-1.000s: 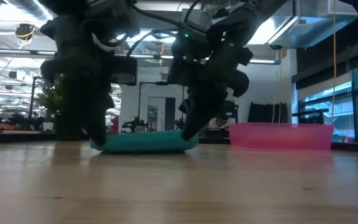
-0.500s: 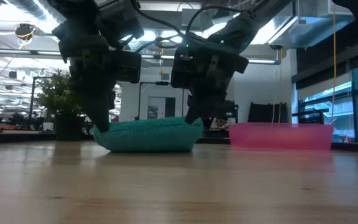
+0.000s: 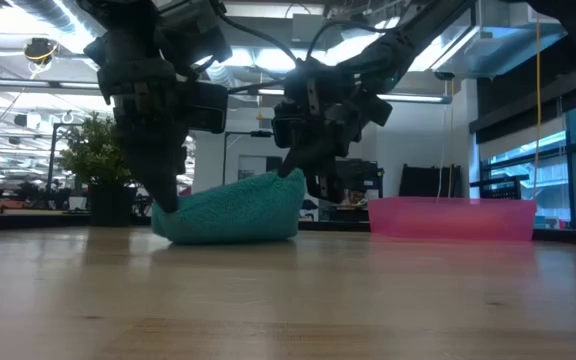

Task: Roll microfiber towels into tight, uniform cylinder then place into a basket
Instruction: Roll the blue microfiber towel

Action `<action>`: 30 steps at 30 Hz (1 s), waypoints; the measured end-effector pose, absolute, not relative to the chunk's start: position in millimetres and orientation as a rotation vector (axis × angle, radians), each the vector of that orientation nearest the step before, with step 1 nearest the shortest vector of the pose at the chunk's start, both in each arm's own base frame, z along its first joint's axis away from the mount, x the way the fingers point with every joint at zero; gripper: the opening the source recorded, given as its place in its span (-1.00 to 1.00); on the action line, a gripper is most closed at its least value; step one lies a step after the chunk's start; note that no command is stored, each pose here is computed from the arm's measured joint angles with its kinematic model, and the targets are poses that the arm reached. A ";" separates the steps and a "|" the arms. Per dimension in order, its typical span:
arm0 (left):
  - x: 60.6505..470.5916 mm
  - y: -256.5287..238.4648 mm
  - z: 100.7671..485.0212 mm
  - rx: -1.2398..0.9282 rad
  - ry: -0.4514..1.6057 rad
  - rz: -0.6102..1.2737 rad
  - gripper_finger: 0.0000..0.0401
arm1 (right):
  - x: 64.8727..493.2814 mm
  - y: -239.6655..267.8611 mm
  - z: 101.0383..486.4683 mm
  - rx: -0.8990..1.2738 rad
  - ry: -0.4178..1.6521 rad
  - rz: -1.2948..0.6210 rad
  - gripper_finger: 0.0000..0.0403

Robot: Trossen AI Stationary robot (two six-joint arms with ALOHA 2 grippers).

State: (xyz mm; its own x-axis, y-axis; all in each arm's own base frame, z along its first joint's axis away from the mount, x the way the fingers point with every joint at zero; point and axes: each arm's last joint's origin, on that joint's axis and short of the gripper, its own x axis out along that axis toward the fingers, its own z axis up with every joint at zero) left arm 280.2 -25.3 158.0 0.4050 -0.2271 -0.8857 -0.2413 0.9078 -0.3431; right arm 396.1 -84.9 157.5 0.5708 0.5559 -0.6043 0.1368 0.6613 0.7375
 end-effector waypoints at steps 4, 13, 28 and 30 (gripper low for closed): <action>280.4 -24.9 158.2 -0.454 1.161 0.017 -1.00 | 394.9 -90.5 157.1 0.881 0.960 0.229 -0.98; 281.6 -26.4 159.1 -0.453 1.147 0.006 -1.00 | 394.8 -94.3 156.1 0.874 0.959 0.149 -0.98; 285.2 -33.8 161.8 -0.472 1.111 -0.059 -1.00 | 398.0 -95.5 151.4 0.890 0.947 0.139 -0.98; 286.0 -34.6 162.5 -0.497 1.106 -0.072 -1.00 | 398.1 -94.9 151.8 0.886 0.944 0.163 -0.97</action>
